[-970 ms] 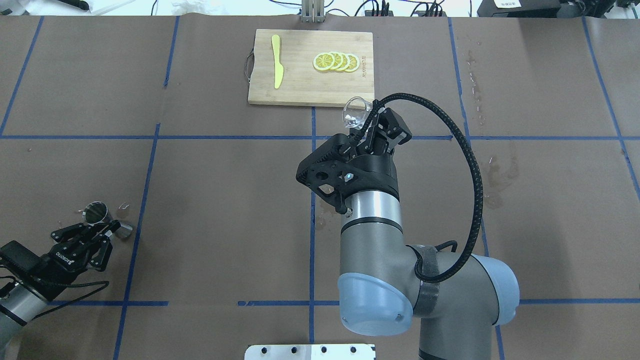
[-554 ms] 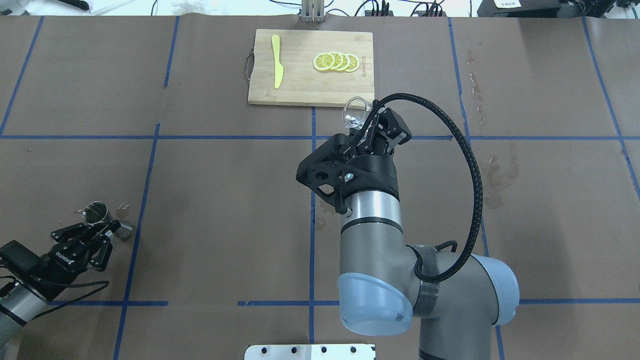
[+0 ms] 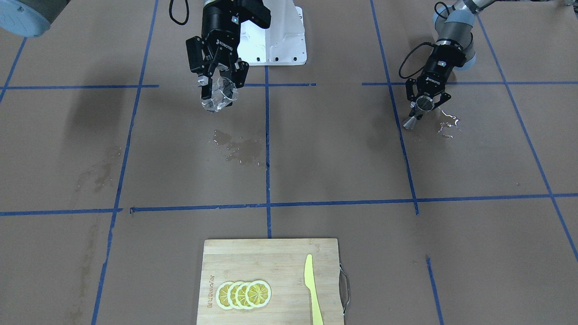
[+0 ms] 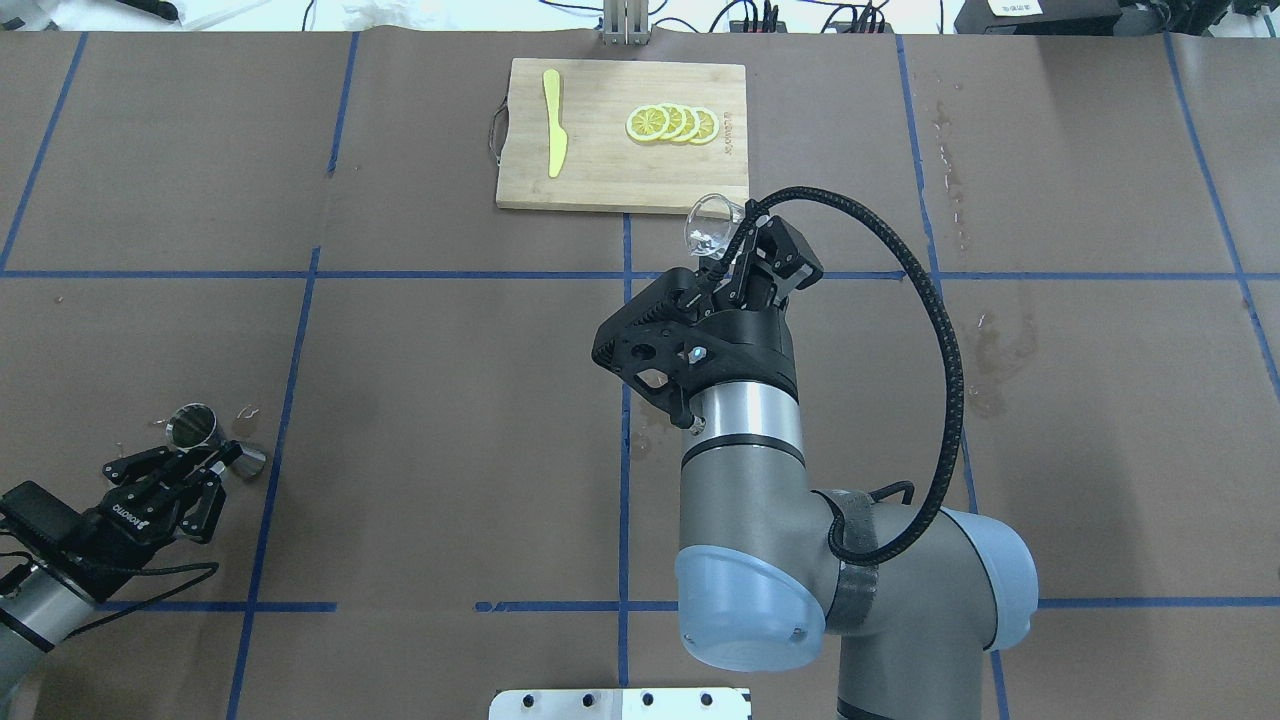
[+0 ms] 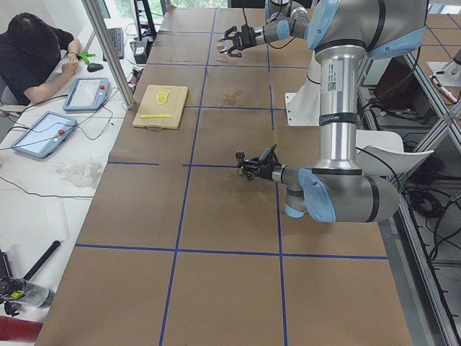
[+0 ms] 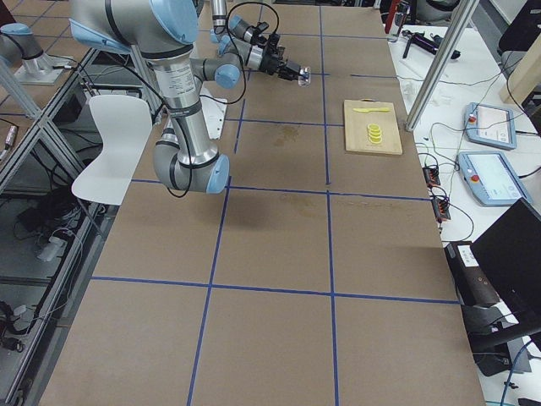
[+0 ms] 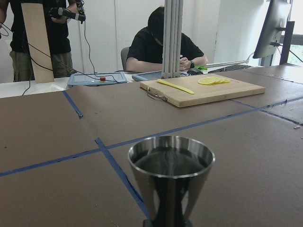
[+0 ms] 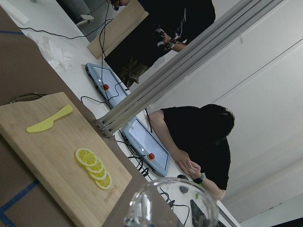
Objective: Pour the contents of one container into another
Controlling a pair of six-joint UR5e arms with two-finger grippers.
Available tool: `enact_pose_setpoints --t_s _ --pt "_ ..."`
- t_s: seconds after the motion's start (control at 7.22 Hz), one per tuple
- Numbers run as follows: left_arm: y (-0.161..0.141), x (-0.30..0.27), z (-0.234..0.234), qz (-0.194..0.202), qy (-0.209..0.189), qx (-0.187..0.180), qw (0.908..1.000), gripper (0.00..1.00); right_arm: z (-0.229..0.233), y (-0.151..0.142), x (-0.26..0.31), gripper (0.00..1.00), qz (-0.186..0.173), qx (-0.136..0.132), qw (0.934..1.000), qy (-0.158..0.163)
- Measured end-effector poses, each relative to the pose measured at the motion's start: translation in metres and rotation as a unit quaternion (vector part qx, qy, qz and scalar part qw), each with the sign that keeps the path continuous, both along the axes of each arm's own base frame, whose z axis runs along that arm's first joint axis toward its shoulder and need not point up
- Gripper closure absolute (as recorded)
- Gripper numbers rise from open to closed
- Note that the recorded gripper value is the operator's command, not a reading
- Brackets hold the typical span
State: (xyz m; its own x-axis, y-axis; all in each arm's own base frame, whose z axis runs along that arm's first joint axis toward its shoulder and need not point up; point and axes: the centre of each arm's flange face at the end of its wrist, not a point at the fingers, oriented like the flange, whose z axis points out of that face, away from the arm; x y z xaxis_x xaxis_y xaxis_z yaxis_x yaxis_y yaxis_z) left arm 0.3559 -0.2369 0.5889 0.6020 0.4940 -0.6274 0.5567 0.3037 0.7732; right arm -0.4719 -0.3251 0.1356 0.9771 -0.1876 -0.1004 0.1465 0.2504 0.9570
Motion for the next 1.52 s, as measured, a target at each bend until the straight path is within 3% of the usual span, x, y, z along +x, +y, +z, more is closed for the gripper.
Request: enact_pose_setpoints --t_s 1.52 --pt "0.0009 0.0011 0.005 0.007 -0.006 0.001 1.0 0.65 0.0026 0.0002 0.0007 1.0 0.0 0.0 1.0 0.002"
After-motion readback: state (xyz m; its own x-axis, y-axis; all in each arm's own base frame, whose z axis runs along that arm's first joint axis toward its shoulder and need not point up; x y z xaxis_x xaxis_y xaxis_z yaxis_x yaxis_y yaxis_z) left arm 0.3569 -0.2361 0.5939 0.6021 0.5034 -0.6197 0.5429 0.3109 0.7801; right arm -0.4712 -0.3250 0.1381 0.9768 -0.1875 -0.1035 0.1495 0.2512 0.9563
